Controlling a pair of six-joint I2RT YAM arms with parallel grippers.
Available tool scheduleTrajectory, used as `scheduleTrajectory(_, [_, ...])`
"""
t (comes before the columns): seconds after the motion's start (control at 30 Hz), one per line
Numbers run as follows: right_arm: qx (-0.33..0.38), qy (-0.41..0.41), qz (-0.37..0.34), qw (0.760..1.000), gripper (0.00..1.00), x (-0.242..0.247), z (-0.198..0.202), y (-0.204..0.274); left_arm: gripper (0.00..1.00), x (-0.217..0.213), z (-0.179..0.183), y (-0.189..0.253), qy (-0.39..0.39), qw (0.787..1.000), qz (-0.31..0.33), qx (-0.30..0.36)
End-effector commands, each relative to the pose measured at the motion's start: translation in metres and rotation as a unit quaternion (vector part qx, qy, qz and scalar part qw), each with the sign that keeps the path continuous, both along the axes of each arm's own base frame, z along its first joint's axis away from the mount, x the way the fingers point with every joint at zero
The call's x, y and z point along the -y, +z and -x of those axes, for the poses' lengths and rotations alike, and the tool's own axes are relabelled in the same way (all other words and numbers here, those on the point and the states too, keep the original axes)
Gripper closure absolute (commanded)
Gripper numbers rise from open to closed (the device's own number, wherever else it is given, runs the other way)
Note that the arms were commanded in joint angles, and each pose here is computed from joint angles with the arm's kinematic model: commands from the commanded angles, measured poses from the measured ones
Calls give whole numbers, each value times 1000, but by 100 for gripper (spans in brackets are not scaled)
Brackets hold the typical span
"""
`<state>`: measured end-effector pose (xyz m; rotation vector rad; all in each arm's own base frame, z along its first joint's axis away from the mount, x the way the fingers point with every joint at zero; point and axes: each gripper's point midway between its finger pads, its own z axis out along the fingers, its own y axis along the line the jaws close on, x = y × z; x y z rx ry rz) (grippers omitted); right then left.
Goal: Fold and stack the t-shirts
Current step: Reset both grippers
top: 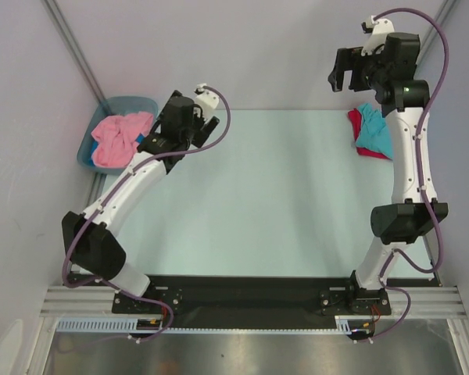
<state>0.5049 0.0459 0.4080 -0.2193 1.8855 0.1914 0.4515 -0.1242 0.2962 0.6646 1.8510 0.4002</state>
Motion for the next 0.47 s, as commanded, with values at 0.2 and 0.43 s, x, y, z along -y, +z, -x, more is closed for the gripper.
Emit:
scheduleTrajectory(0.2, [-29, 35, 6, 999, 0, -30, 7, -20, 0, 6, 38, 29, -9, 992, 128, 1])
scheduleTrajectory(0.43, [-61, 35, 24, 997, 0, -34, 3, -49, 0, -1, 50, 25, -8, 992, 126, 1])
